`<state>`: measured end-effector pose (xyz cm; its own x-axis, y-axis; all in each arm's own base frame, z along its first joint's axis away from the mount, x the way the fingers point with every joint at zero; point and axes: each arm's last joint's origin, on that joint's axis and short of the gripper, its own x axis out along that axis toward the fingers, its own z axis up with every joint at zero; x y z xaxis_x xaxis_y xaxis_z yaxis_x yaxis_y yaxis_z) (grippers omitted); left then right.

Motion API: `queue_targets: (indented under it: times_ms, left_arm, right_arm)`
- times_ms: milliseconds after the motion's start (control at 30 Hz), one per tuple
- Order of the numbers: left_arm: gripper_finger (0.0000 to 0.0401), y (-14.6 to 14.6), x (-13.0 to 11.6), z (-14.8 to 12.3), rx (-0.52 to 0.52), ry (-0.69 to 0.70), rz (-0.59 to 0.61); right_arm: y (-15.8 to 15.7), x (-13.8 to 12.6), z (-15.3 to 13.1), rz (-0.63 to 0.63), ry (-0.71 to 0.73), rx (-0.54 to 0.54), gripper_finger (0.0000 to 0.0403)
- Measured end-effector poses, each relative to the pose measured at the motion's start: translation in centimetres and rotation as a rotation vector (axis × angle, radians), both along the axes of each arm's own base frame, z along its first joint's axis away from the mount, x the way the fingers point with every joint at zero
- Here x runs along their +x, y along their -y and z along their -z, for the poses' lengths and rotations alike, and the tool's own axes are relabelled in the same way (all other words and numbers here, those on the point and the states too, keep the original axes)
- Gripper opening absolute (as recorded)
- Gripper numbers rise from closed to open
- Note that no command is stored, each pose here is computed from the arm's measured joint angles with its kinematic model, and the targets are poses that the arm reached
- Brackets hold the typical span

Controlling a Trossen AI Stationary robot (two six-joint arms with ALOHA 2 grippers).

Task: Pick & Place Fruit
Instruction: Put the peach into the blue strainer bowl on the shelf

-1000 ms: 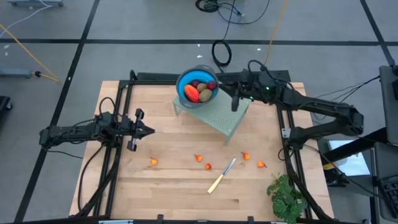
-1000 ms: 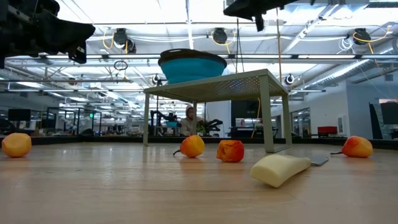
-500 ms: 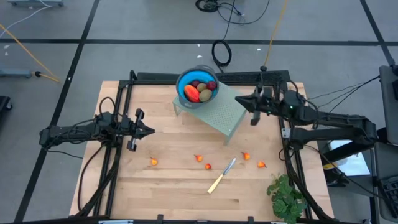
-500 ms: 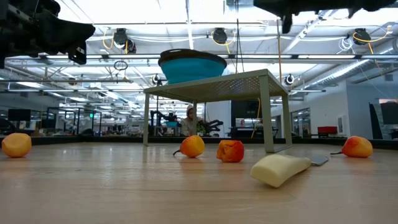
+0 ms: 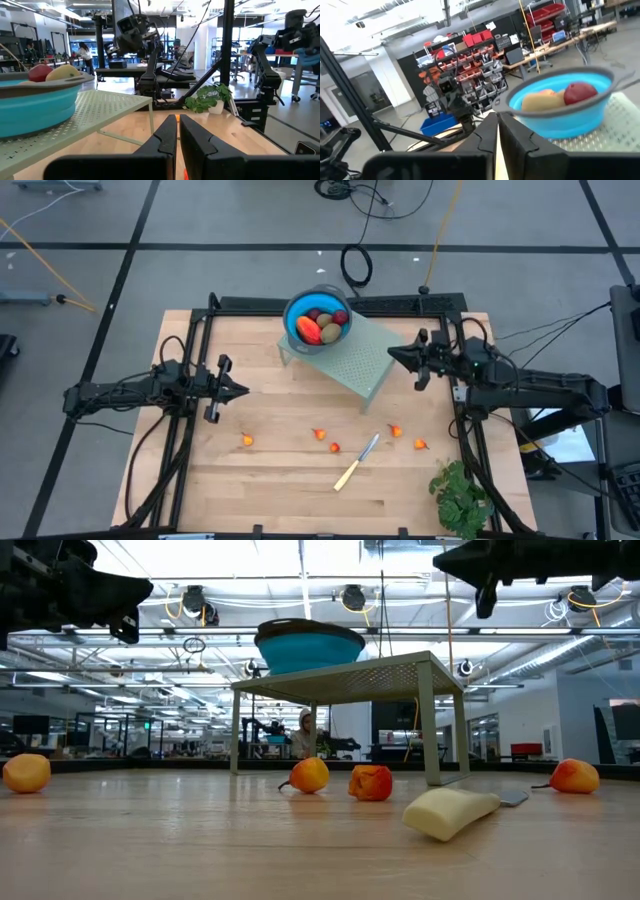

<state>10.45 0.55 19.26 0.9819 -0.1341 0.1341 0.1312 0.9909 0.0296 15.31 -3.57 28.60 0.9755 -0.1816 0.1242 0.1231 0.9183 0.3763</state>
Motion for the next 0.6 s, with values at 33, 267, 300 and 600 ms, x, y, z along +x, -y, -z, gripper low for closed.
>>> queue_targets:
  times_ms: [33,267,300,600]
  left_arm:
    - [0.0024,0.0,0.0,0.0,0.0,0.0,0.0]
    - [0.0024,0.0,0.0,0.1,-0.001,-0.008,-0.001]
    - [0.0024,0.0,0.0,0.1,-0.002,-0.009,-0.001]
    - [0.0024,0.0,0.0,0.1,-0.005,-0.011,0.0]
  right_arm:
    - [0.0,0.0,0.2,-0.002,-0.003,0.015,0.0013]
    - [-0.2,0.1,1.2,-0.098,-0.018,0.124,0.0015]
    - [-0.4,0.1,1.3,-0.141,-0.027,0.095,0.0015]
    - [-1.8,0.0,1.6,-0.508,-0.058,-0.187,0.0002]
